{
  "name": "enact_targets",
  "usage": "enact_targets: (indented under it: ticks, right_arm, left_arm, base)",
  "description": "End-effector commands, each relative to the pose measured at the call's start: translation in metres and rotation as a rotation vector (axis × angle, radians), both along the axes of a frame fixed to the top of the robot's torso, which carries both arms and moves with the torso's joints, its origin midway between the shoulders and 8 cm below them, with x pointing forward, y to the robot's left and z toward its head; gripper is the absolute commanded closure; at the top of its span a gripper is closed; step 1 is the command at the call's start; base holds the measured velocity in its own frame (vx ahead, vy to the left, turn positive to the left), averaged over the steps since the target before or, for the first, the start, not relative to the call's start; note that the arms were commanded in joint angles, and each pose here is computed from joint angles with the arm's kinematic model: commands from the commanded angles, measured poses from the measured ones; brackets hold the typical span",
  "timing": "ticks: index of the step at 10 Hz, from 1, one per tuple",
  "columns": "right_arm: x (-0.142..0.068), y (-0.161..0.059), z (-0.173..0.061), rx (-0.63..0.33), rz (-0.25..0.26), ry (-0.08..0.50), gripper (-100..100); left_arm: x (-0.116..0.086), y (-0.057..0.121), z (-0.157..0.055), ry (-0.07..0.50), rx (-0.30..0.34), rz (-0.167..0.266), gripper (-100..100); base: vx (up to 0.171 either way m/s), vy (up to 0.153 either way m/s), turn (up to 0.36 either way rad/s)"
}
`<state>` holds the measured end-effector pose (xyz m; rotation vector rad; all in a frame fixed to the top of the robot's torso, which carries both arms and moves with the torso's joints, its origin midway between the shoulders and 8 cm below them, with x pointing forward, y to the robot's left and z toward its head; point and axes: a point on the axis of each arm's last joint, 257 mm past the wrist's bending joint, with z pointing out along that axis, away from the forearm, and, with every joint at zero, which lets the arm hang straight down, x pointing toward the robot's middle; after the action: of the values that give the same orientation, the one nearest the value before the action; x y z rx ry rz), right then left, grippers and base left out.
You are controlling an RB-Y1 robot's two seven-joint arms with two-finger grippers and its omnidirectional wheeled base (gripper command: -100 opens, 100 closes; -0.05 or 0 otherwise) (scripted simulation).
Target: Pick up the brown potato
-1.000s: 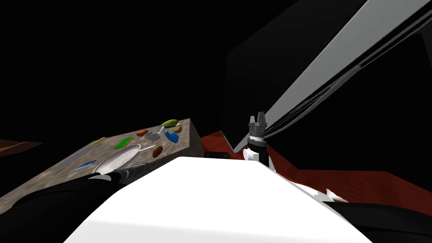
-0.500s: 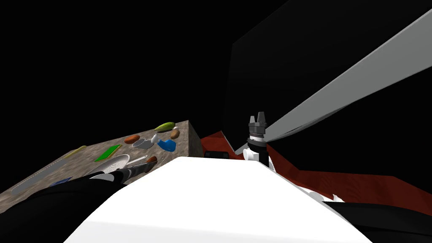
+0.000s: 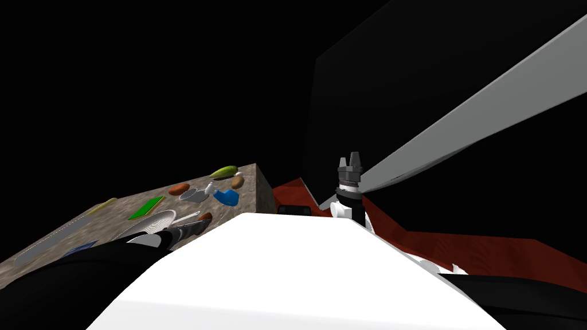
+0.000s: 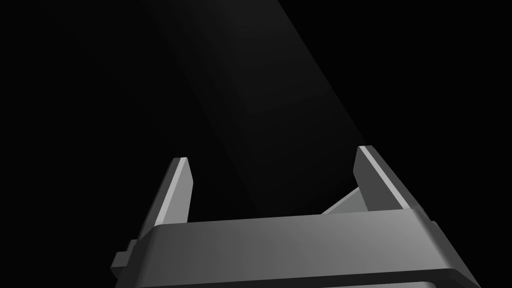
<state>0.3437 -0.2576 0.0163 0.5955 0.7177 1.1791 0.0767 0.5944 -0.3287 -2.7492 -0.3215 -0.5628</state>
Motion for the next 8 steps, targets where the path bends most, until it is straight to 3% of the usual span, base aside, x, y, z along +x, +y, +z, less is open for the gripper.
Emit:
enact_targets:
  ticks: [1,3,4,5,7,8]
  right_arm:
    - [0.0,0.0,0.0,0.0,0.0,0.0,0]
    - [0.0,0.0,0.0,0.0,0.0,0.0,0]
    - [0.0,0.0,0.0,0.0,0.0,0.0,0]
    - [0.0,0.0,0.0,0.0,0.0,0.0,0]
    - [0.0,0.0,0.0,0.0,0.0,0.0,0]
    - [0.0,0.0,0.0,0.0,0.0,0.0,0]
  left_arm:
    - [0.0,0.0,0.0,0.0,0.0,0.0,100]
    - [0.0,0.0,0.0,0.0,0.0,0.0,100]
    - [0.0,0.0,0.0,0.0,0.0,0.0,0]
    - [-0.002,-0.002,0.008,0.004,-0.001,0.001,100]
    - [-0.002,-0.002,0.009,0.004,0.0,0.0,100]
    - [-0.003,-0.002,0.009,0.005,-0.001,0.001,0]
  base:
    - [0.0,0.0,0.0]
    - [0.0,0.0,0.0]
    - [0.0,0.0,0.0]
    - [0.0,0.0,0.0]
    - [0.0,0.0,0.0]
    - [0.0,0.0,0.0]
